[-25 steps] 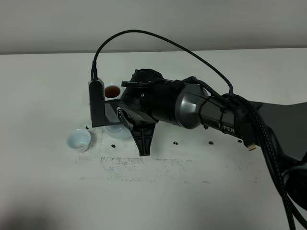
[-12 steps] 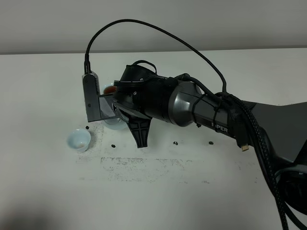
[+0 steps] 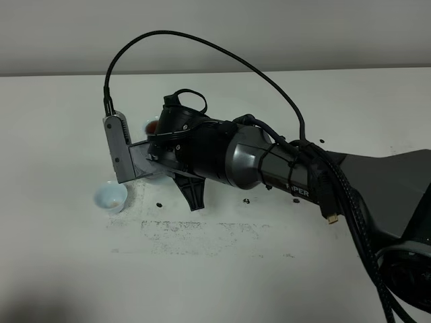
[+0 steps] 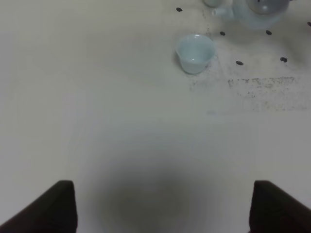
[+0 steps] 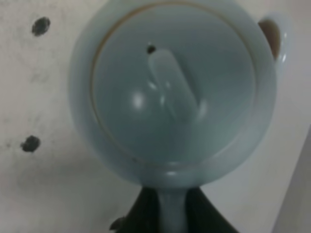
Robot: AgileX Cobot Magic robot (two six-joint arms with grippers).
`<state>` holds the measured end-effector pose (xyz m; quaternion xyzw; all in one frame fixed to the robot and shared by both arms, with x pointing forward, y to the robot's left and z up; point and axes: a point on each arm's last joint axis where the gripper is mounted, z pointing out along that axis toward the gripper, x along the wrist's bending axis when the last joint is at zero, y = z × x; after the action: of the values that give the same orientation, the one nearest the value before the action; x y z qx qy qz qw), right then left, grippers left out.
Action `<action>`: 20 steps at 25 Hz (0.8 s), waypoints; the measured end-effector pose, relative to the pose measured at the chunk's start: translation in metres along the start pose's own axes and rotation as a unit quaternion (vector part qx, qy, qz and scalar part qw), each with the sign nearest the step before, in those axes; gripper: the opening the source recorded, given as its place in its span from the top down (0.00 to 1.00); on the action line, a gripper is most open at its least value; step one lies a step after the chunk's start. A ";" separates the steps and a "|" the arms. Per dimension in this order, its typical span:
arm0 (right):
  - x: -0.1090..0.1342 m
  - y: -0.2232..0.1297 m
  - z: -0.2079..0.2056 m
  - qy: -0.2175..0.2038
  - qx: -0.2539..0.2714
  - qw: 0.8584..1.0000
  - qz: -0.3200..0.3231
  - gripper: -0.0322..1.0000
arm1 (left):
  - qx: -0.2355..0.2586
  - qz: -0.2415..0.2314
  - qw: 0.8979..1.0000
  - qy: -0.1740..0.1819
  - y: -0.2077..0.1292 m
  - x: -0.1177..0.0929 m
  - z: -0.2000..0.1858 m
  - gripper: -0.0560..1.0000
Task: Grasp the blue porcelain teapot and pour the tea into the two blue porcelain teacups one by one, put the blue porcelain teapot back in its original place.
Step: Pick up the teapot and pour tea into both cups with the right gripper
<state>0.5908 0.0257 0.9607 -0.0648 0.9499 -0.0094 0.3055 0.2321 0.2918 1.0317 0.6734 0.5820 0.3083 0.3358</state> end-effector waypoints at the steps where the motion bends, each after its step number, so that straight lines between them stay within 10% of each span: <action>1: 0.001 0.001 0.000 0.000 -0.001 1.000 -0.001 0.89 | 0.000 0.000 1.000 0.000 0.000 0.000 0.000 0.26; 20: 0.004 0.010 0.003 -0.036 0.016 0.998 -0.051 0.89 | 0.000 0.000 1.000 0.000 0.000 0.000 0.000 0.26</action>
<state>0.5880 0.0351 0.9554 -0.1089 0.9335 -0.0382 0.3395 0.2321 0.2918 1.0317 0.6734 0.5820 0.3083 0.3358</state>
